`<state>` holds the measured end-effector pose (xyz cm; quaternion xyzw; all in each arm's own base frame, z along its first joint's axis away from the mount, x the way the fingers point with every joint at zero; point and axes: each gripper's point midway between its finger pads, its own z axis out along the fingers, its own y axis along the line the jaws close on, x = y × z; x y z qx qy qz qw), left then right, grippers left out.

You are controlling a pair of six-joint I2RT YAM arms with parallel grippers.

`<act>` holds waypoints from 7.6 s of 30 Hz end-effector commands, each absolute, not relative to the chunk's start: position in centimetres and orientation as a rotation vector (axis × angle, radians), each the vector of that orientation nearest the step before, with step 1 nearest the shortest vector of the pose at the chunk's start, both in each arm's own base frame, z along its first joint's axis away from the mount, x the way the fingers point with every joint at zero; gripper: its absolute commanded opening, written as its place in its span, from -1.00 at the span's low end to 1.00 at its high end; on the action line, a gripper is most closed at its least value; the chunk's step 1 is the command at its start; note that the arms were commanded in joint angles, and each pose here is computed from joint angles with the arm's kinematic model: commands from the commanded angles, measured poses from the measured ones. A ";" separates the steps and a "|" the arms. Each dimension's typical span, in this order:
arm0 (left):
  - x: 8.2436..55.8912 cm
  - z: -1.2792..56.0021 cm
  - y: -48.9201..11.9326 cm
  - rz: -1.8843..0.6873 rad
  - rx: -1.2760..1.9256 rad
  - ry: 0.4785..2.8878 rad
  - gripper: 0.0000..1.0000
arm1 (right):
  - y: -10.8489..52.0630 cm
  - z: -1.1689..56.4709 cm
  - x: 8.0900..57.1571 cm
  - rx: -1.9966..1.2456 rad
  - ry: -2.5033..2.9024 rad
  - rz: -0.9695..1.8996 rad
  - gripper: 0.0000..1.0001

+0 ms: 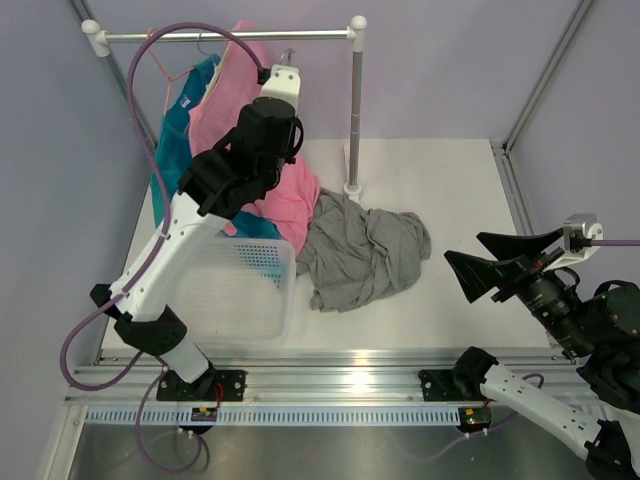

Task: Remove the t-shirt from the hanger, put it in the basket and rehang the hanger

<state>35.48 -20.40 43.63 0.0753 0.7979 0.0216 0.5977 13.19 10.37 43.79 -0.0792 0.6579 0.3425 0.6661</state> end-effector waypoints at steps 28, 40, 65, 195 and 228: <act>44.4 48.9 -21.4 -0.039 0.202 1.594 -1.00 | 10.9 42.8 12.1 -0.202 1.500 0.838 0.99; 46.6 46.3 -21.0 0.011 0.181 1.645 -1.00 | 10.9 43.0 11.5 -0.224 1.488 0.858 0.99; 38.7 45.3 -21.3 -0.240 0.357 1.660 0.98 | 11.5 41.5 13.7 -0.202 1.576 0.773 0.99; 6.6 42.2 -29.9 -1.318 1.363 0.834 -1.00 | 28.8 54.8 14.6 -0.741 1.353 1.316 -1.00; 16.2 54.5 -8.2 -0.576 0.075 1.084 -1.00 | 29.0 38.5 21.0 -0.538 1.753 1.061 0.99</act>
